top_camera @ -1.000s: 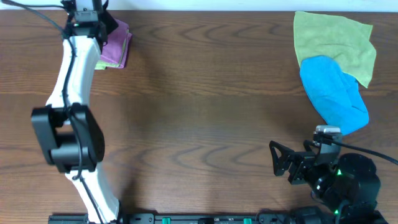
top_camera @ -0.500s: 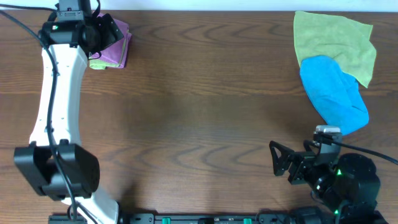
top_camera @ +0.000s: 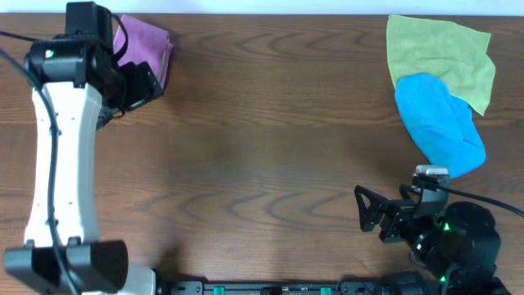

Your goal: Fold the cloth

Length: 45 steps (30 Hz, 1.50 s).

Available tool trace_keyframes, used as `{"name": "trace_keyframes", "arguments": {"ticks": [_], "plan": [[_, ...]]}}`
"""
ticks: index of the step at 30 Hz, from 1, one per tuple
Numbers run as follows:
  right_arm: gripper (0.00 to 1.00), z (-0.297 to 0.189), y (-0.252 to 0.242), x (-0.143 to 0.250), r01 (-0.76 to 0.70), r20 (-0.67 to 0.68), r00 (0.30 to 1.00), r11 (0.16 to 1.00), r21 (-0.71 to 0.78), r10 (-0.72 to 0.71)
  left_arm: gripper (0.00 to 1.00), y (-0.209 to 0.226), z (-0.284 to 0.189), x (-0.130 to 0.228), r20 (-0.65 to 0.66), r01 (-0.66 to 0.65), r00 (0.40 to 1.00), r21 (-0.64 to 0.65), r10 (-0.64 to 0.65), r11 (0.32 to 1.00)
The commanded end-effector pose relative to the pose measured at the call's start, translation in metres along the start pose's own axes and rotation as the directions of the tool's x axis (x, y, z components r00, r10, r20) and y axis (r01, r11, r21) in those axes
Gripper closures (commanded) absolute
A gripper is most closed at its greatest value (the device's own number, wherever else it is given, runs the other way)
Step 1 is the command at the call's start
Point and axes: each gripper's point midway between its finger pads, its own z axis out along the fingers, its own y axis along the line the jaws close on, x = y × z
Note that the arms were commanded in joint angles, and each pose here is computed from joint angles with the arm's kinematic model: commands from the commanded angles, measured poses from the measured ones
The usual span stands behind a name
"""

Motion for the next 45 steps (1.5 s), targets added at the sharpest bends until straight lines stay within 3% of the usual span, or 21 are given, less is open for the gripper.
{"name": "trace_keyframes", "arguments": {"ticks": [1, 8, 14, 25, 37, 45], "plan": [[0.01, 0.0, -0.001, 0.001, 0.002, -0.002, 1.0, 1.0, 0.0, -0.002, 0.05, 0.009, -0.013, 0.02, 0.005, -0.055, 0.998, -0.021, 0.055, 0.998], [0.01, 0.0, -0.001, 0.001, 0.002, -0.002, 1.0, 1.0, 0.0, -0.002, 0.05, 0.028, 0.005, 0.071, 0.035, -0.042, 0.999, 0.022, 0.041, 0.999], [0.01, 0.0, -0.001, 0.001, 0.002, -0.002, 1.0, 1.0, 0.0, -0.002, 0.05, 0.038, 0.018, 0.089, 0.219, -0.055, 0.975, 0.091, 0.034, 0.994], [0.01, 0.0, -0.001, 0.001, 0.002, -0.002, 1.0, 1.0, 0.0, -0.002, 0.05, 0.065, 0.043, 0.131, 0.502, -0.169, 0.861, 0.126, 0.084, 0.978], [0.01, 0.0, -0.001, 0.001, 0.002, -0.002, 1.0, 1.0, 0.0, -0.002, 0.05, 0.087, 0.083, 0.169, 0.577, -0.236, 0.804, 0.088, 0.144, 0.968], [0.01, 0.0, -0.001, 0.001, 0.002, -0.002, 1.0, 1.0, 0.0, -0.002, 0.05, 0.095, 0.094, 0.186, 0.539, -0.316, 0.803, 0.023, 0.254, 0.949]]}}
